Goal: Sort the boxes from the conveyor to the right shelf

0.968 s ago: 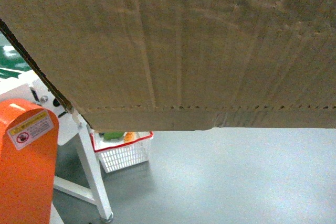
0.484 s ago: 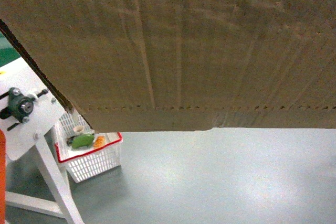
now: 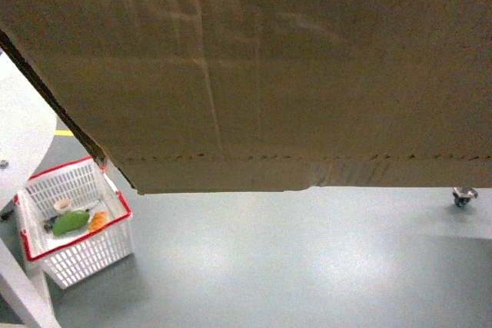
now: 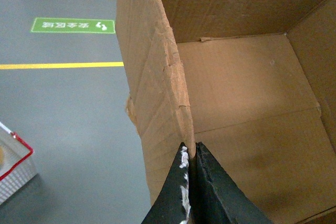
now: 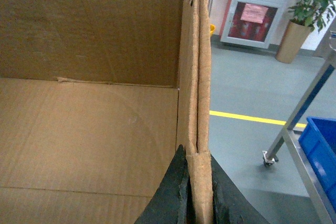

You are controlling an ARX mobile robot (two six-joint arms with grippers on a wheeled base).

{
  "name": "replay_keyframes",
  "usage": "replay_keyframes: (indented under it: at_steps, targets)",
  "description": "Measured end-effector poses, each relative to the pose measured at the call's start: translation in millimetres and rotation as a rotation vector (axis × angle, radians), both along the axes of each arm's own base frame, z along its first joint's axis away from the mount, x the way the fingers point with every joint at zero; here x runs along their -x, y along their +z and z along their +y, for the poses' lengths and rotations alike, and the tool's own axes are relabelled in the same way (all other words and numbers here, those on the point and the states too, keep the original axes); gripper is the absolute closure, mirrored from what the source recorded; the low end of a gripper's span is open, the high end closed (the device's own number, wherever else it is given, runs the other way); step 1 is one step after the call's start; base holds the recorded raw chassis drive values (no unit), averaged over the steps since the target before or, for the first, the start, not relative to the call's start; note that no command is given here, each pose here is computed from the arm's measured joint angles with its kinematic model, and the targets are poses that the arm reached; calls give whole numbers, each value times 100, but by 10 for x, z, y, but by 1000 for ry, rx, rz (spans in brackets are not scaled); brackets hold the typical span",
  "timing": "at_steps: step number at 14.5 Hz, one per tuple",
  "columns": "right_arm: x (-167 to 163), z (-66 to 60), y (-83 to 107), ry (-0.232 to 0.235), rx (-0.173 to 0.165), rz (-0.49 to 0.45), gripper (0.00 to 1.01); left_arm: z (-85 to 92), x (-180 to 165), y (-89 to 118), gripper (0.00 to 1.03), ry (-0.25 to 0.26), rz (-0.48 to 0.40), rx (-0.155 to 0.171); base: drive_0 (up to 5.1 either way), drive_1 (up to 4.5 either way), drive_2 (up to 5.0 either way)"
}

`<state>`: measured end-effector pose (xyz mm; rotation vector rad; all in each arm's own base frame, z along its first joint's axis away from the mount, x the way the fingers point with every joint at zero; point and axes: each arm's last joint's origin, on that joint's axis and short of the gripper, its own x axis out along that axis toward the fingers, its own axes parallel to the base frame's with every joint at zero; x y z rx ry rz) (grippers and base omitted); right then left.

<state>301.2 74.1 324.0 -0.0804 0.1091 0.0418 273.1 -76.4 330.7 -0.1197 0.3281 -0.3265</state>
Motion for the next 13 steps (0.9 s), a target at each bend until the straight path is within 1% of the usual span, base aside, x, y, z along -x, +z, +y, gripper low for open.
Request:
replay_keyframes:
  at_steps: [13]
  targets:
    - [-1,-1,-1,0,0,0,98,-3,1,0,101,-2,0,0,-160,-160,-160]
